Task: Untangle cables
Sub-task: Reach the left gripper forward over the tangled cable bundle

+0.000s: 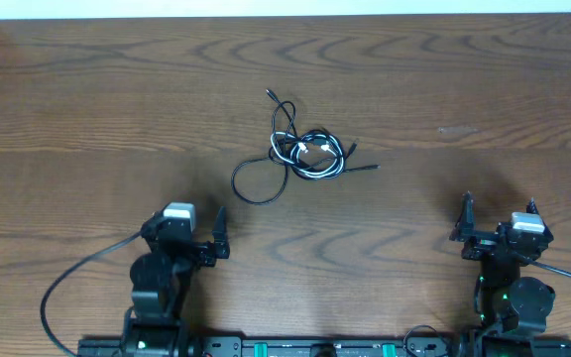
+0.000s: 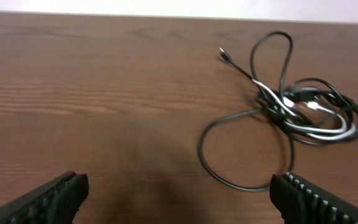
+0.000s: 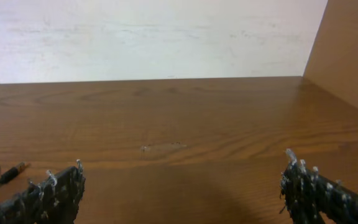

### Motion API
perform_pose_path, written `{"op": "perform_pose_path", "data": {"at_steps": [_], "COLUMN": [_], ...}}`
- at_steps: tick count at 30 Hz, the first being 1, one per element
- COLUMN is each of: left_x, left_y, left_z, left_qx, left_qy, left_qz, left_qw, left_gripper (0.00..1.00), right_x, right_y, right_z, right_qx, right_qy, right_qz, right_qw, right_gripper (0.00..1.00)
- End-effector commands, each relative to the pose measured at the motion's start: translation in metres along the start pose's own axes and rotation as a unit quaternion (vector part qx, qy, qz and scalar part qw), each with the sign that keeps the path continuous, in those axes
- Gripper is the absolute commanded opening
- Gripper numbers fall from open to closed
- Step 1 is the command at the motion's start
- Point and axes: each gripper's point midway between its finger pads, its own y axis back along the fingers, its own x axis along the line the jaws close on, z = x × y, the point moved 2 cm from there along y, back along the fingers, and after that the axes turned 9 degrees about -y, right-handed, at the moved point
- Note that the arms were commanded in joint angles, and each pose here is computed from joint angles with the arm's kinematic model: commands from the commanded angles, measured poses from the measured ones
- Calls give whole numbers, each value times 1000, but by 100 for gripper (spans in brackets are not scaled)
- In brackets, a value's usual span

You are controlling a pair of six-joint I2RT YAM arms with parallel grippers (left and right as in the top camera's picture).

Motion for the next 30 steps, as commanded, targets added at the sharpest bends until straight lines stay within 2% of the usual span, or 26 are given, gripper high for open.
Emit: {"op": "perform_pose_path", "data": {"at_steps": [1,11,17,22,30], "left_x": [-11,-11,-7,-4,-4], "left_y": [-2,-42,-62,-71,-76], "left_z": [30,57,74,95,96], "left_qx": [3,122,236,294,310], "left_qy": [-11,43,64,99,117], "left_qz": [-46,-77,-83,-76,-71], "left_qw": [999,989,966,948,941], "left_gripper": [98,98,98,98,98], "right_x": [0,0,0,0,0], "right_y": [0,0,0,0,0], "right_z": [0,-1,-1,-1,0], "right_qx": [0,0,0,0,0], "right_qy": [8,8,8,8,8], "right_qz": [-1,-1,-1,-1,-1], "right_qw": [1000,1000,1000,1000,1000], "right_gripper": [99,99,99,99,99]}}
